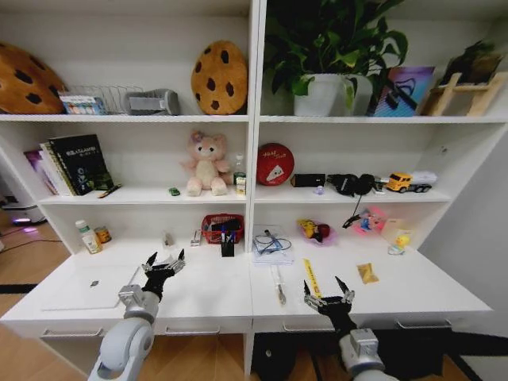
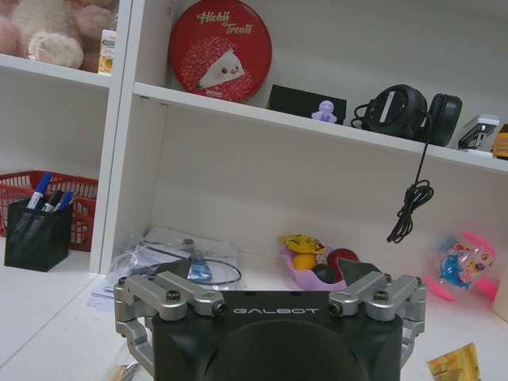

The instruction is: Organize the objects on the table.

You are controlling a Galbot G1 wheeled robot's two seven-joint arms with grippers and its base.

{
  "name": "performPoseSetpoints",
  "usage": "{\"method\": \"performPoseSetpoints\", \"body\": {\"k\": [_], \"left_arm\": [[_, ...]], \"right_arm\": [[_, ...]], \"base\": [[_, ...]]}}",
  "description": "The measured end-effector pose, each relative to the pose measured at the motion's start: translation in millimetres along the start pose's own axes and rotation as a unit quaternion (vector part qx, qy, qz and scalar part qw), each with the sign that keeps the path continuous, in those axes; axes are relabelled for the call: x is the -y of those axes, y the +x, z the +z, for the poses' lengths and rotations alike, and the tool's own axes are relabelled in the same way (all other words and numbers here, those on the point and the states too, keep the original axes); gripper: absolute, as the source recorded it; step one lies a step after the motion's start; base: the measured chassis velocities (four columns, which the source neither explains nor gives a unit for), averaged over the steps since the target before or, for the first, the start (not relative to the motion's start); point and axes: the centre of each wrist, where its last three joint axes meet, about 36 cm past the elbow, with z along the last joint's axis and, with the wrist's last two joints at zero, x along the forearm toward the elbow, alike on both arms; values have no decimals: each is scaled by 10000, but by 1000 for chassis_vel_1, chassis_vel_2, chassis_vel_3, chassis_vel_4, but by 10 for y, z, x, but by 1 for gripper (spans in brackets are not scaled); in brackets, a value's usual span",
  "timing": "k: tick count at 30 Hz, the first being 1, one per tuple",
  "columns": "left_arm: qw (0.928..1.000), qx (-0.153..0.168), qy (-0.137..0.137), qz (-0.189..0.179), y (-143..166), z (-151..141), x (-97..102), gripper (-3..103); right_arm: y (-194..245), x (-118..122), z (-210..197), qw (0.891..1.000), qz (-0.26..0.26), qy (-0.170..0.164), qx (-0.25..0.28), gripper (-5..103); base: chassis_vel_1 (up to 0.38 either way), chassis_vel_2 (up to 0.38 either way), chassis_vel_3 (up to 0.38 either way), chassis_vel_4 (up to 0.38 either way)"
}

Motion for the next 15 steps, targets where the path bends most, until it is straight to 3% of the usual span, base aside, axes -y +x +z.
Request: {"method": "performPoseSetpoints", "body": {"k": [15], "left_arm": [[10000, 0, 0, 0, 0, 0, 0, 100]], "right_arm": [[-72, 5, 15, 9999, 91, -124, -54, 100]], "base": [[-144, -156, 158, 152]]}}
